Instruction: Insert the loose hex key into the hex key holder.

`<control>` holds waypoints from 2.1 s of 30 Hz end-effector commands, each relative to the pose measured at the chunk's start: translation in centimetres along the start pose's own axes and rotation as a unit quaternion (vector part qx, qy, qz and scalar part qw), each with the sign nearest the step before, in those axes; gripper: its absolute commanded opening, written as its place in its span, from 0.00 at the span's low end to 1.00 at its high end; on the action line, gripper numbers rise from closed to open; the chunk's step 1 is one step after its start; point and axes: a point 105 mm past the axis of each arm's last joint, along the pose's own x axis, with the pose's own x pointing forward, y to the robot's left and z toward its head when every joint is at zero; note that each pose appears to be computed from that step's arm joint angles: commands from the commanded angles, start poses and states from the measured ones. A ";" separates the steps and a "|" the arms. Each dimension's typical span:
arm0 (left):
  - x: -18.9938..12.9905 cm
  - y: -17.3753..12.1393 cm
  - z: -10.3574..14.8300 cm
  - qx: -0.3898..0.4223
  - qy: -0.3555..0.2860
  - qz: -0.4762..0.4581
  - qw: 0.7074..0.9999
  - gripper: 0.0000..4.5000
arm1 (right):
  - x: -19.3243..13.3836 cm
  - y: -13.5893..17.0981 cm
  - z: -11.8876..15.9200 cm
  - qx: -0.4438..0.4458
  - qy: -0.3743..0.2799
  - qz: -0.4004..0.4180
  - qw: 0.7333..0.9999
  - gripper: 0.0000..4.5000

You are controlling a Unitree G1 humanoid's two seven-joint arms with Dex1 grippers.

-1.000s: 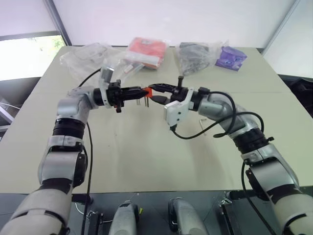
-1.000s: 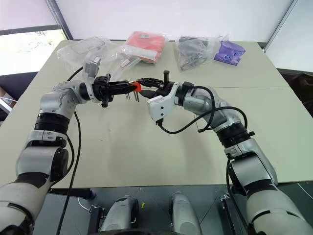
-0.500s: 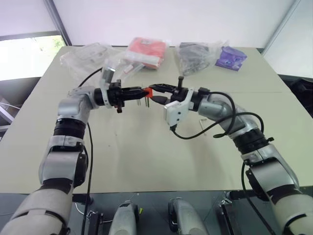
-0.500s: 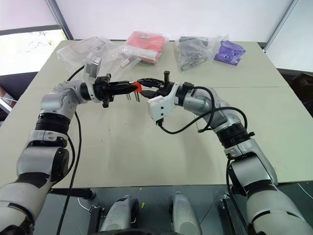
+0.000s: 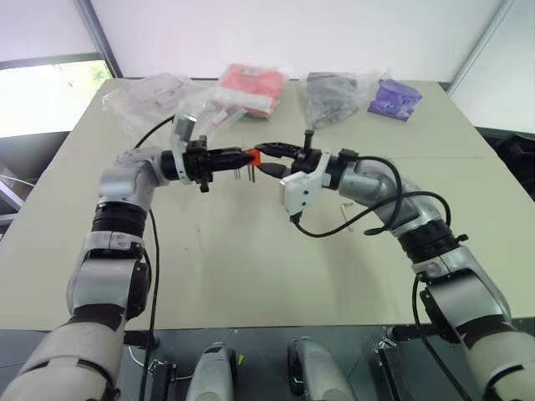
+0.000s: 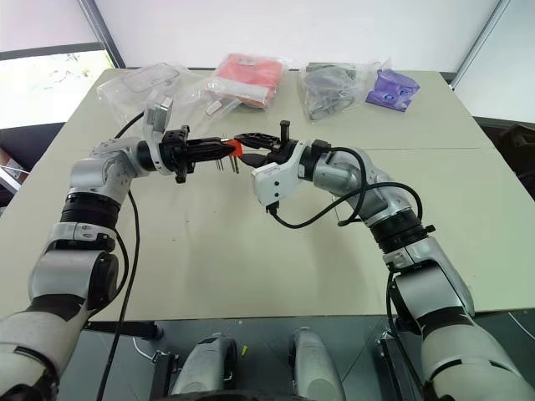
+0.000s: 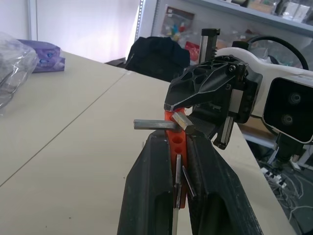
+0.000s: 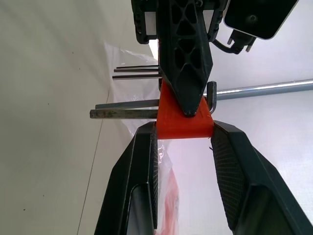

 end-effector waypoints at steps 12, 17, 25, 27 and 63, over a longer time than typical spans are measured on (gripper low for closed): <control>0.1 0.2 0.4 0.015 -0.005 0.011 1.000 0.74 | 0.2 -1.8 1.5 -0.021 -0.024 -0.033 0.999 0.22; 0.1 0.2 0.4 0.012 -0.010 0.008 1.000 0.30 | 0.2 -1.7 1.5 -0.020 -0.025 -0.032 0.999 0.22; 0.1 0.2 0.5 0.014 -0.011 0.008 1.000 0.01 | 0.2 -1.5 1.5 -0.019 -0.023 -0.028 0.999 0.22; 0.2 0.2 0.6 0.018 -0.010 0.012 1.000 0.01 | 0.2 -1.3 1.5 -0.018 -0.023 -0.024 0.999 0.22; 1.6 -4.2 -3.4 0.066 -0.009 0.022 0.998 0.00 | -13.7 8.4 -3.9 0.733 0.405 -0.068 0.543 0.99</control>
